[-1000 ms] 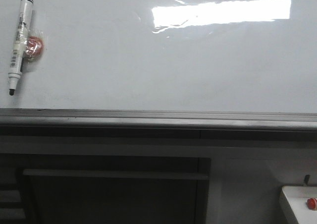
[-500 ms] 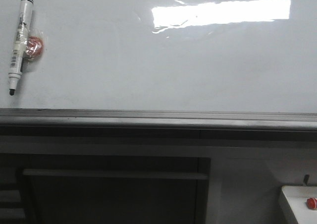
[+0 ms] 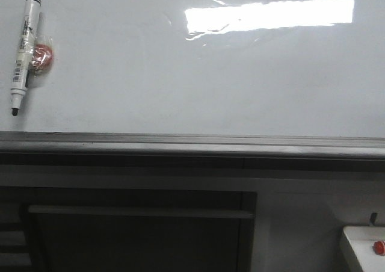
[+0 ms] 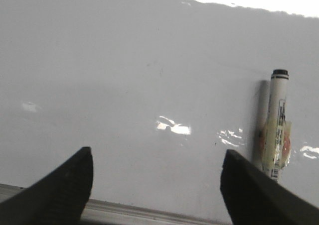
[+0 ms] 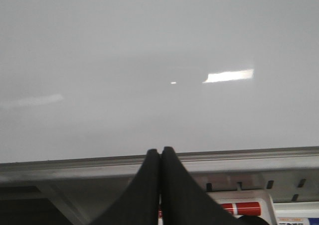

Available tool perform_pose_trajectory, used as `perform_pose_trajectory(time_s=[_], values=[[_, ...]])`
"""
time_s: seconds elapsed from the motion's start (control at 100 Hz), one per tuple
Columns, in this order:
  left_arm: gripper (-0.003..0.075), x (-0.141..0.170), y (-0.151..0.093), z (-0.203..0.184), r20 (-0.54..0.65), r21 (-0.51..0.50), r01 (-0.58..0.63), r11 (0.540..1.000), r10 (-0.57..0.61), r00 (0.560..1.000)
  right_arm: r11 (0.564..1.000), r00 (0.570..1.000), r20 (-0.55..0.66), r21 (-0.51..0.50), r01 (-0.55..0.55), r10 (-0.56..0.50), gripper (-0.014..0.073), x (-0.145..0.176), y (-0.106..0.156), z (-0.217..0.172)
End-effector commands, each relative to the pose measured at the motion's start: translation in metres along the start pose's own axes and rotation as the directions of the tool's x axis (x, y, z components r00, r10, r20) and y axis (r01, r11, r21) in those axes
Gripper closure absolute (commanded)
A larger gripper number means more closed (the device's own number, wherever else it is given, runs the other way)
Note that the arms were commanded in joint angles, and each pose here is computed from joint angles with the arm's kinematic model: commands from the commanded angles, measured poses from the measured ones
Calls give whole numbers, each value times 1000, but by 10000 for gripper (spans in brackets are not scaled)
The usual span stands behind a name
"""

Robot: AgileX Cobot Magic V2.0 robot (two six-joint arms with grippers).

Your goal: Write number 0 on whiteboard

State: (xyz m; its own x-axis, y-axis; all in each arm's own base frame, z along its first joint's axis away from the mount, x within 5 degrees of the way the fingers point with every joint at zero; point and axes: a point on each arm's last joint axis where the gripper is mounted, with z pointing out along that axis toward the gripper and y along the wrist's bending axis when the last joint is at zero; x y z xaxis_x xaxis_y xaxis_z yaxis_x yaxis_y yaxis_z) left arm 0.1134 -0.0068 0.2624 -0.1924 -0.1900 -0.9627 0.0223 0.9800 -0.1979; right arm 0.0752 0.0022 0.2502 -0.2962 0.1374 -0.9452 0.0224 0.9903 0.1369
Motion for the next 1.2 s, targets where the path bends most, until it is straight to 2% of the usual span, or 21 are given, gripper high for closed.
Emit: perform_pose_trajectory(time_s=[0.0,0.16,0.4,0.52,0.74,1.01,1.1,1.19], values=[[156,-21,-3,4,124,15,31,999,-33,992,999,993,106,-17,-43,45,651,-18,2,-2],[156,-25,-12,19,191,64,-107,992,93,977,999,990,131,-16,-44,45,651,-20,2,-2],[156,-4,-49,42,102,287,-142,947,117,988,999,990,133,-16,-42,44,651,-20,2,-2],[171,9,-66,54,51,349,-94,933,81,995,999,990,135,-16,-42,44,651,-20,2,-2],[263,29,-77,79,29,352,-85,932,80,996,999,990,137,-16,-42,44,651,-21,2,-2],[274,37,-80,98,3,321,-66,945,68,998,999,990,137,-16,-42,44,651,-21,2,-2],[349,38,-79,99,-9,304,-45,951,51,999,999,990,137,-16,-42,44,651,-21,2,-2],[505,39,-79,99,-18,304,-45,952,53,998,999,990,137,-16,-42,44,651,-21,2,-2]])
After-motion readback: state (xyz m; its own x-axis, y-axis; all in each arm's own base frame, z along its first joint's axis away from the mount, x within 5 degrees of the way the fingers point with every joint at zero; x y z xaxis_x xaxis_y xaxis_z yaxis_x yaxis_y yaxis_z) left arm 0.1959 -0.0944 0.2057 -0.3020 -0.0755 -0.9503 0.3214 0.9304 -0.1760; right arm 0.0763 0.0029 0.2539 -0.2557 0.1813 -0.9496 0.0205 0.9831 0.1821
